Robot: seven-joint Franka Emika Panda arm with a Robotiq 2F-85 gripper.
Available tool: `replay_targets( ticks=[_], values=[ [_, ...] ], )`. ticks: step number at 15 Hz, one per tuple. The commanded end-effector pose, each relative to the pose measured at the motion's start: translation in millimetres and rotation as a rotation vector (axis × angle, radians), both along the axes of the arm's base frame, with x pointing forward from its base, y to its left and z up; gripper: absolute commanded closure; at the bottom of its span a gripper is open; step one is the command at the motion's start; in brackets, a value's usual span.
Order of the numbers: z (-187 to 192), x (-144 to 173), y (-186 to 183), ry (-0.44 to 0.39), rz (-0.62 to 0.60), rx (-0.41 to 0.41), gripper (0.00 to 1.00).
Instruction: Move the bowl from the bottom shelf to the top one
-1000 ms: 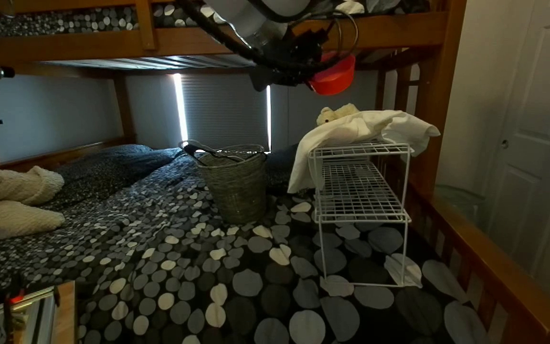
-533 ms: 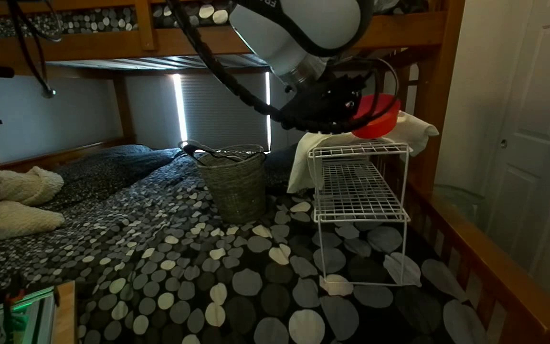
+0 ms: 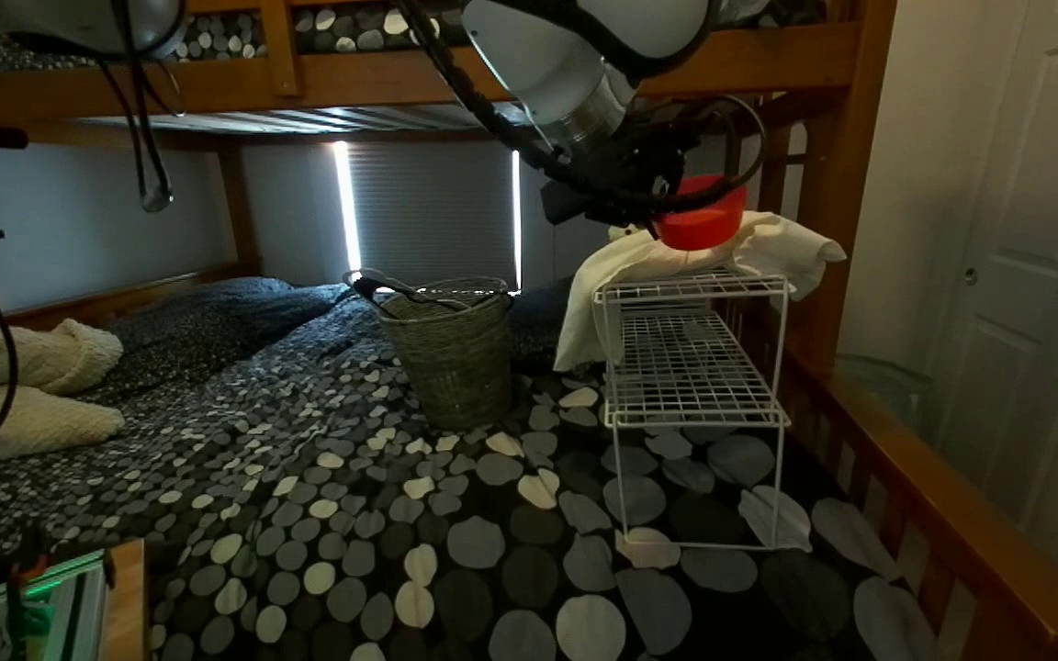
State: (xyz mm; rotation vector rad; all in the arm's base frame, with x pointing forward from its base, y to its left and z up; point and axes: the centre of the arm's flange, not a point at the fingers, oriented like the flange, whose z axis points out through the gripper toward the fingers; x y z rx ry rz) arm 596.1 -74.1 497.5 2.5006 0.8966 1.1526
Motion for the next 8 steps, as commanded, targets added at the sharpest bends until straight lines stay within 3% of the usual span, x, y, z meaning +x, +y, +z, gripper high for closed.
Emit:
replay_targets(
  ticks=[1, 4, 8],
  values=[
    [1, 3, 3, -0.003, 0.002, -0.007, 0.95],
    [-7, 15, 12, 0.005, 0.020, 0.031, 0.99],
    [-21, 35, 27, -0.055, 0.030, 0.066, 0.98]
  ],
)
